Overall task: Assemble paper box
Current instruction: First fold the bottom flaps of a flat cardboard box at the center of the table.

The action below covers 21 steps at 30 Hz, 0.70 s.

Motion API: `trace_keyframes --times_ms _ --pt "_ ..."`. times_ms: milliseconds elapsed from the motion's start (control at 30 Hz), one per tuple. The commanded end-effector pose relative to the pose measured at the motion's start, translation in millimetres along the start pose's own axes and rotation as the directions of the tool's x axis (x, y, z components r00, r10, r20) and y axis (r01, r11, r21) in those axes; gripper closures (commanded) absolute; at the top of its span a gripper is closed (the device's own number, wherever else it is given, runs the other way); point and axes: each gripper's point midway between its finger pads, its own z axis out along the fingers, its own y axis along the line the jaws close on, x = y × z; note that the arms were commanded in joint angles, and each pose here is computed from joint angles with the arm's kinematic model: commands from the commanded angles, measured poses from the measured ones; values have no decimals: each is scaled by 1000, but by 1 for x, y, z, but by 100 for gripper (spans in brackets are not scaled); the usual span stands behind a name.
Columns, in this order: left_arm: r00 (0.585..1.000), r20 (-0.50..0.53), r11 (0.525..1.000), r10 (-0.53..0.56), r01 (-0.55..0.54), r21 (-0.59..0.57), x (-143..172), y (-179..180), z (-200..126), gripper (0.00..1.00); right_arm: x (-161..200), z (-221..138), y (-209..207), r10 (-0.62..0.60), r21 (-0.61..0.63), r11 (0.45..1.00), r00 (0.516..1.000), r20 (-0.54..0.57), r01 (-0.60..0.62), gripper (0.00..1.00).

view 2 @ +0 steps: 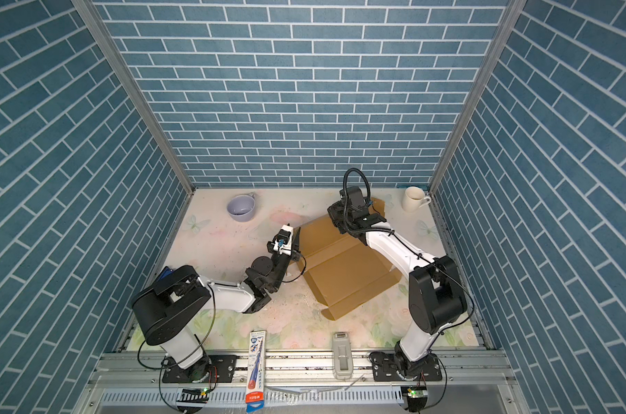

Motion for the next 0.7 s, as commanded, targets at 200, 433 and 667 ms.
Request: trace_keyframes --times_ms 200,433,667 --pt "999 32 999 -37 38 -13 -14 3 -8 32 2 12 -12 43 -14 999 999 1 -43 93" --pt "999 -4 998 -53 53 -27 -12 9 -27 28 1 23 -14 62 -52 997 998 -1 -62 94" --pt "989 -110 995 -103 101 -27 -20 21 -40 25 -1 27 -10 48 -84 995 999 -2 -48 94"
